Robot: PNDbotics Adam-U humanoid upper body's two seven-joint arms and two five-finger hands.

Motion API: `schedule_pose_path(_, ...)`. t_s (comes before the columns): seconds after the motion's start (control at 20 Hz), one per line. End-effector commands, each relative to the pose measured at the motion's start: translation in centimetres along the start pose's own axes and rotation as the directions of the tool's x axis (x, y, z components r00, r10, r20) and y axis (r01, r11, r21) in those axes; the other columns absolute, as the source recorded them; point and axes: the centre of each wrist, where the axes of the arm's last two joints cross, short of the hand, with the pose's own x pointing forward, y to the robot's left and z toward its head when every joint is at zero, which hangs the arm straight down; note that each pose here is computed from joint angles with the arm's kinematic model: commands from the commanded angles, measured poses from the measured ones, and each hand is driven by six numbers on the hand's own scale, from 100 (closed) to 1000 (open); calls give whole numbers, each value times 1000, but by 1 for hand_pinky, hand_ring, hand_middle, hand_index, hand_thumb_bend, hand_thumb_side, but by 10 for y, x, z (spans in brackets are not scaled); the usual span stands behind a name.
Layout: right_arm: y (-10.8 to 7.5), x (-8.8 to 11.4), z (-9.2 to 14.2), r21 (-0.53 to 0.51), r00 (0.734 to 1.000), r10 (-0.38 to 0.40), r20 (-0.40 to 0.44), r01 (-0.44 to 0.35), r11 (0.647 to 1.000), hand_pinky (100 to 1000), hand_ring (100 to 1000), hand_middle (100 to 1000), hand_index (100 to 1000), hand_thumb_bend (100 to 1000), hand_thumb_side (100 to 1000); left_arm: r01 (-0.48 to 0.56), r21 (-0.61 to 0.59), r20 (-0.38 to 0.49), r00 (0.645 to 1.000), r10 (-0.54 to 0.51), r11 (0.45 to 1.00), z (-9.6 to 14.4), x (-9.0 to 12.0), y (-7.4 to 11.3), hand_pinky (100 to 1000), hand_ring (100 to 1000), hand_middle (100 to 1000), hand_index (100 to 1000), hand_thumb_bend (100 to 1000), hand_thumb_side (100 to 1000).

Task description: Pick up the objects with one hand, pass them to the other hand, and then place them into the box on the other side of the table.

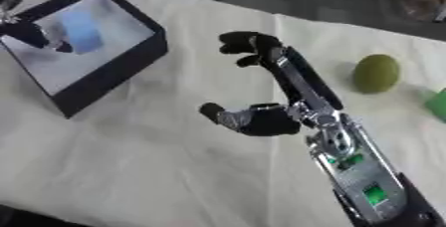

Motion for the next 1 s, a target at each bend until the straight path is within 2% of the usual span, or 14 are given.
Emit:
schedule_pose_path(0.05,-7,9,-1,-5,999,15,31,-15,1000,767,825,706,821,584,100,-32,76,-5,999,32,997,-2,-5,24,827,735,660,794,931,323)
schedule_pose_path(0.1,-7,9,-1,-6,999,16,31,-16,1000,767,825,706,821,584,100,-45,80,-4,999,46,996,-2,-5,26,827,735,660,794,931,323)
schedule_pose_path(0.25,-10,10,-1,-16,999,19,34,-18,1000,768,832,707,822,590,100,-121,107,16,993,120,987,2,-2,38,809,701,627,775,812,291)
schedule_pose_path(0.3,-11,10,-1,-19,999,20,36,-20,1000,768,832,707,822,590,100,-156,112,25,988,154,981,4,-1,43,809,701,627,775,812,291)
schedule_pose_path(0.35,-13,11,-1,-26,999,25,38,-24,999,769,833,708,822,596,100,-204,119,44,979,201,972,7,1,49,792,678,609,764,712,277)
schedule_pose_path(0.45,-19,12,-1,-45,998,40,39,-39,998,770,834,709,823,598,100,-314,131,101,948,303,940,17,5,63,774,657,604,754,632,269)
schedule_pose_path(0.65,-36,12,-1,-80,997,71,20,-69,994,773,836,720,827,592,100,-490,126,223,861,457,863,38,10,80,750,635,612,747,582,283)
schedule_pose_path(0.9,-74,11,4,-131,993,105,-47,-110,985,782,845,741,827,572,100,-604,88,311,772,554,792,55,12,84,735,616,592,737,553,292)
schedule_pose_path(0.95,-82,10,6,-139,991,113,-66,-121,983,783,845,743,826,371,156,-617,86,317,761,566,782,57,12,84,733,612,587,732,549,290)
schedule_pose_path(1.0,-90,9,8,-146,989,120,-83,-131,981,784,846,743,827,568,109,-629,86,323,751,576,773,59,11,84,733,611,585,730,547,288)
